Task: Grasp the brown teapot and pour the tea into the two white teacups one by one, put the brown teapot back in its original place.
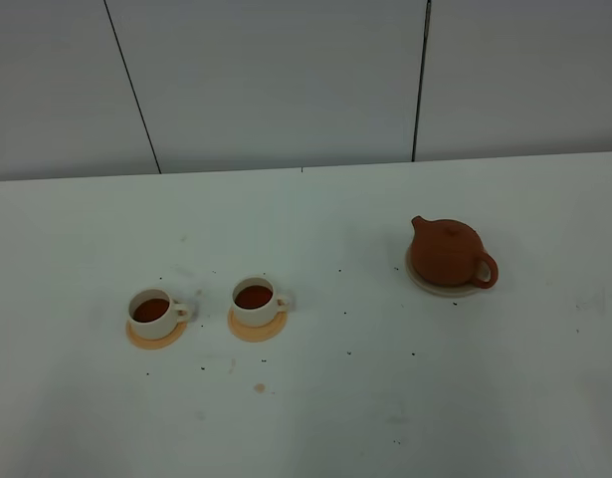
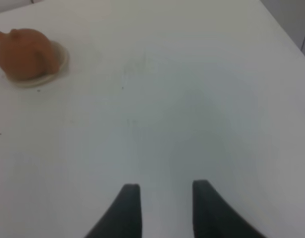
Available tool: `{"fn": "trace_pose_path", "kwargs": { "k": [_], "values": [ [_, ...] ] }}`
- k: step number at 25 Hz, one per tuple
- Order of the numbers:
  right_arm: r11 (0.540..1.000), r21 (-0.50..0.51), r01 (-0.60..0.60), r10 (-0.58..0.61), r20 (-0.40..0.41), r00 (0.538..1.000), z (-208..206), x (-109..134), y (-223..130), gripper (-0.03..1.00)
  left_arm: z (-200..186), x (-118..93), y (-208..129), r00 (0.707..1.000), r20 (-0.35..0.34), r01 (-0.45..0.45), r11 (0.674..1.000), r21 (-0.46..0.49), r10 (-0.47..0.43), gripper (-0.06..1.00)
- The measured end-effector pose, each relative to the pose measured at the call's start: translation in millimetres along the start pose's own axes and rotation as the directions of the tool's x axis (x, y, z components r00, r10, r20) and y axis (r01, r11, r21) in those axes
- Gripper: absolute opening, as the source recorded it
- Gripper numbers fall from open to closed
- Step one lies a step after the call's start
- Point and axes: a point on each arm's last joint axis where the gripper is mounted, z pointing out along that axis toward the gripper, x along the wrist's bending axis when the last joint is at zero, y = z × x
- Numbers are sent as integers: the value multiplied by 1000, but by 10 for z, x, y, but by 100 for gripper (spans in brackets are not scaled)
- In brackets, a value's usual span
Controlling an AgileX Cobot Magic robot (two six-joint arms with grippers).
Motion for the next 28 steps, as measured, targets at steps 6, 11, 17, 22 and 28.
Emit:
{"fn": "trace_pose_path", "kwargs": {
  "k": [6,11,17,22,28],
  "values": [
    [1000,-13,4,-4,8,1000,9,-9,8,25,0,0,0,1000,0,0,1000,0,0,23],
    [1000,-11,6,-6,12,1000,16,-13,3,24,0,0,0,1000,0,0,1000,0,0,23],
    [1000,-11,3,-3,12,1000,16,-13,3,24,0,0,0,1000,0,0,1000,0,0,23],
    [1000,-11,3,-3,12,1000,16,-13,3,24,0,0,0,1000,0,0,1000,0,0,23],
    [1000,-11,3,-3,12,1000,16,-13,3,24,0,0,0,1000,0,0,1000,0,0,23]
  ]
}}
